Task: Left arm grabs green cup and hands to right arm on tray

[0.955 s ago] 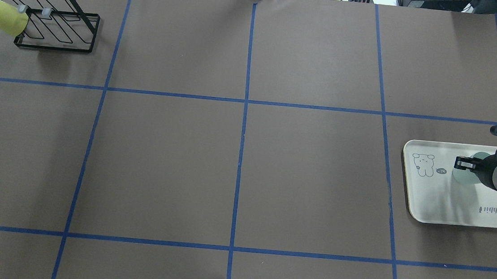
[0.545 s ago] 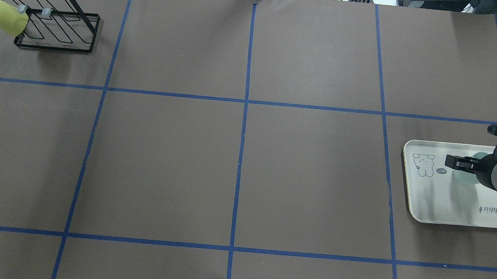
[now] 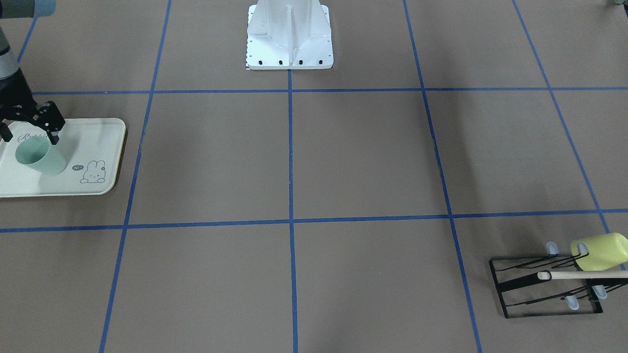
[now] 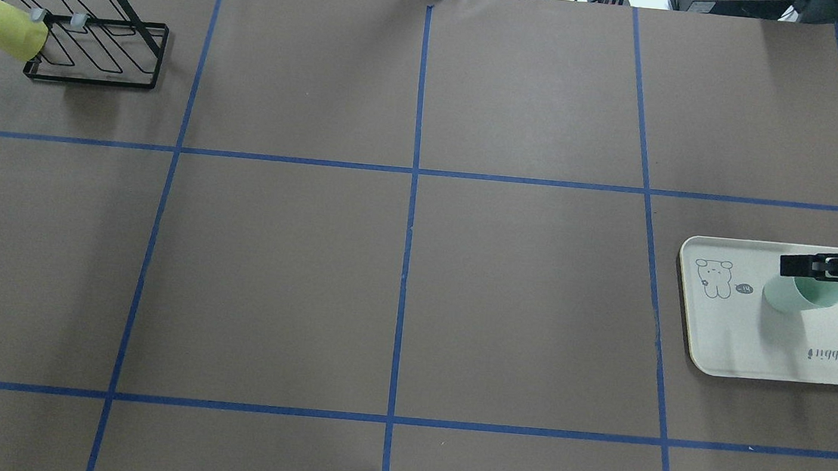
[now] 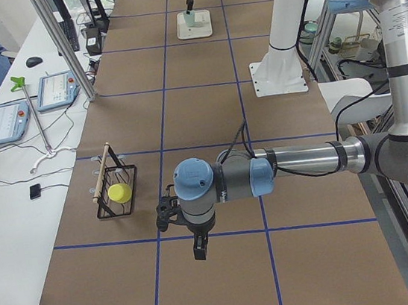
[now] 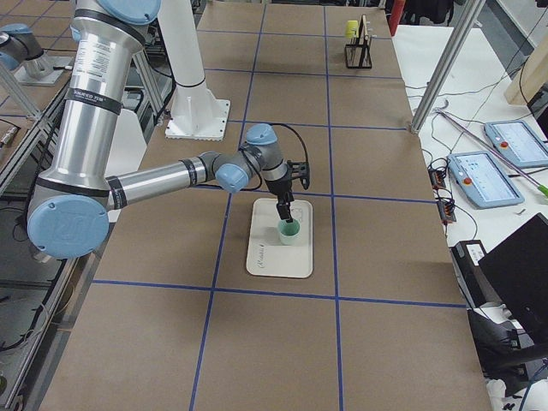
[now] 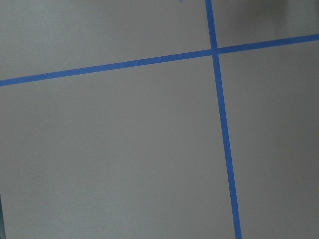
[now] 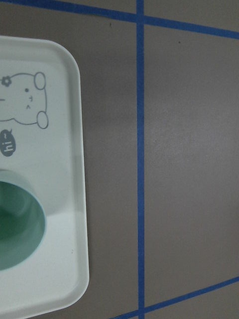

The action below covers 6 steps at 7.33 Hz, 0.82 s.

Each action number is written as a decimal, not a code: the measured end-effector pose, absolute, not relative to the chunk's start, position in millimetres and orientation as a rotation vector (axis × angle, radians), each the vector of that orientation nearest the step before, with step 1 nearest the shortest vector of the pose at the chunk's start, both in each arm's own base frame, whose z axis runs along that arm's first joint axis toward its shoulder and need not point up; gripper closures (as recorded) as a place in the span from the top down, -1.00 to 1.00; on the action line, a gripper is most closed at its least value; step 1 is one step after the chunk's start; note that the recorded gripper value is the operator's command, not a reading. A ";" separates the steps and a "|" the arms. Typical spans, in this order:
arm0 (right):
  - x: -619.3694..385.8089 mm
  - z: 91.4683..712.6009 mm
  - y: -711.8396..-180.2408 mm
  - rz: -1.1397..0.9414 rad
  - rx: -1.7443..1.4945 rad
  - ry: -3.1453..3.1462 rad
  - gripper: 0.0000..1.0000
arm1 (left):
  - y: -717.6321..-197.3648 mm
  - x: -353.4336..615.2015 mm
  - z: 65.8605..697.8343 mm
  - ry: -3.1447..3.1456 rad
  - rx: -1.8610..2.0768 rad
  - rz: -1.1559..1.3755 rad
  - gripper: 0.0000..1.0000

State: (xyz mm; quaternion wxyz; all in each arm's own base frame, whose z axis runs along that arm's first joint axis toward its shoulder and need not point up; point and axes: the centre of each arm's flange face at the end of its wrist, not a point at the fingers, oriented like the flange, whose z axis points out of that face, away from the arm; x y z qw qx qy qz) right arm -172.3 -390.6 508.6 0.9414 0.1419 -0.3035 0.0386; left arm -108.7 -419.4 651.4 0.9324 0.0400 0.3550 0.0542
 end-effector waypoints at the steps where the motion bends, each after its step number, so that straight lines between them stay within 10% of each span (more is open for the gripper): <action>1: -143.6 511.7 -396.9 0.016 0.270 -0.633 0.99 | -419.3 -108.7 651.0 0.726 0.083 0.111 1.00; 6: 3.2 559.8 -413.8 -0.209 0.202 -0.629 1.00 | -416.7 -108.3 655.2 0.729 0.074 0.108 1.00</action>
